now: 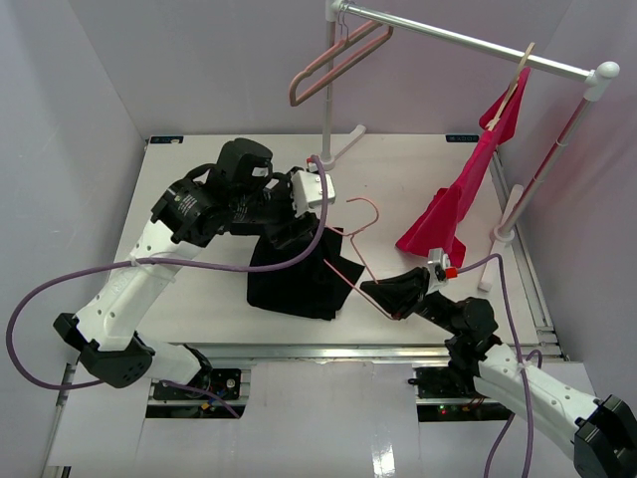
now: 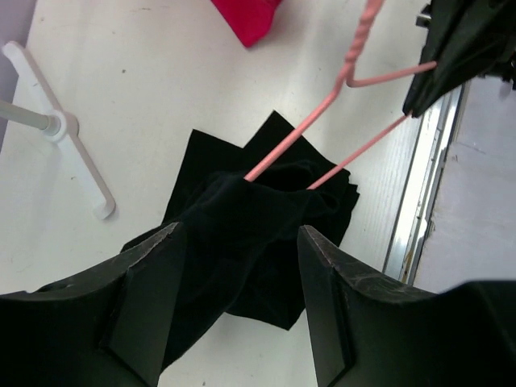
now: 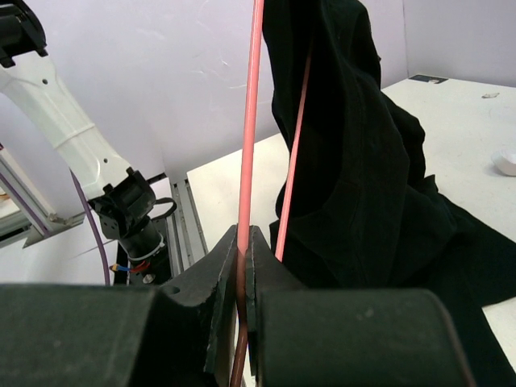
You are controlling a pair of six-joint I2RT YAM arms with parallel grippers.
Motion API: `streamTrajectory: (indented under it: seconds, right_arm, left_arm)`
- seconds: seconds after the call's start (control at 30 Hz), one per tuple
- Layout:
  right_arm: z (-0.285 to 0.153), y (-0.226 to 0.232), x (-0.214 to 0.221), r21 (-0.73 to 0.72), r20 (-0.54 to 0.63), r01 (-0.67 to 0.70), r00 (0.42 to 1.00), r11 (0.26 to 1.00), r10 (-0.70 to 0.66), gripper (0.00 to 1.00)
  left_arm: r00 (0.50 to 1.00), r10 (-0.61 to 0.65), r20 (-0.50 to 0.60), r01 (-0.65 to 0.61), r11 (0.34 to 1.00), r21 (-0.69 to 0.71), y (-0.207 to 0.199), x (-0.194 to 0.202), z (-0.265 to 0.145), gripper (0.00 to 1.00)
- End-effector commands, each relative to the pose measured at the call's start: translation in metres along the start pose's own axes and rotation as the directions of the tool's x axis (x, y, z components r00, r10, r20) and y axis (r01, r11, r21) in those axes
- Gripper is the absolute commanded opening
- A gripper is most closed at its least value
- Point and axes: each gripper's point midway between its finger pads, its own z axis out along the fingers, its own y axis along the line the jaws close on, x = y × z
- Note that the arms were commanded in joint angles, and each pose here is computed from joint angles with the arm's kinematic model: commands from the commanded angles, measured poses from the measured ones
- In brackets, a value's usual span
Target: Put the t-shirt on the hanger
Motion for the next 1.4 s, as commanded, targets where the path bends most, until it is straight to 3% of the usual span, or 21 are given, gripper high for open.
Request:
streamTrajectory:
  seconds: [0.0, 0.13, 0.23, 0.4, 0.6, 0.7, 0.83, 1.03, 1.13, 1.37]
  right_arm:
    - [0.008, 0.014, -0.032, -0.052, 0.086, 0.085, 0.993, 0.995, -0.081, 0.08]
    - [0.007, 0.017, -0.037, -0.063, 0.095, 0.093, 0.992, 0.994, -0.087, 0.08]
    - [0.009, 0.022, -0.036, -0.089, 0.076, 0.104, 0.992, 0.991, -0.097, 0.08]
    - [0.01, 0.027, -0.033, -0.125, 0.049, 0.1, 0.994, 0.987, -0.094, 0.08]
    - [0.009, 0.031, -0.033, -0.14, 0.048, 0.106, 0.994, 0.984, -0.1, 0.08]
    - [0.01, 0.035, -0.033, -0.165, 0.037, 0.11, 0.994, 0.98, -0.106, 0.08]
    - [0.01, 0.031, -0.031, -0.147, 0.028, 0.105, 0.994, 0.983, -0.102, 0.08]
    - [0.013, 0.027, -0.03, -0.129, 0.013, 0.095, 0.995, 0.987, -0.094, 0.08]
    - [0.014, 0.028, -0.03, -0.134, -0.001, 0.089, 0.996, 0.987, -0.09, 0.08]
    - [0.014, 0.033, -0.037, -0.145, 0.012, 0.106, 0.994, 0.984, -0.105, 0.08]
  left_arm:
    - [0.998, 0.058, -0.032, -0.055, 0.994, 0.089, -0.023, 0.009, -0.006, 0.66]
    - [0.995, 0.062, -0.082, -0.05, 0.988, 0.146, -0.037, 0.03, 0.005, 0.68]
    - [0.985, 0.109, -0.13, -0.097, 0.991, 0.089, -0.024, 0.047, 0.016, 0.74]
    - [0.984, 0.17, -0.052, -0.167, 0.984, 0.056, -0.015, 0.03, 0.016, 0.75]
    - [0.987, 0.151, -0.049, -0.143, 0.979, 0.142, -0.033, 0.035, 0.018, 0.42]
    - [0.988, 0.138, -0.063, -0.128, 0.983, 0.134, -0.031, 0.037, 0.018, 0.46]
    - [0.994, 0.108, -0.005, -0.106, 0.986, 0.132, -0.031, 0.009, 0.003, 0.57]
    - [0.986, 0.096, 0.137, -0.115, 0.984, 0.136, -0.044, -0.027, -0.029, 0.59]
    - [0.974, 0.145, 0.174, -0.158, 0.985, 0.063, -0.039, -0.031, -0.042, 0.59]
    - [0.963, 0.226, 0.146, -0.217, 0.973, -0.073, -0.016, -0.028, -0.047, 0.58]
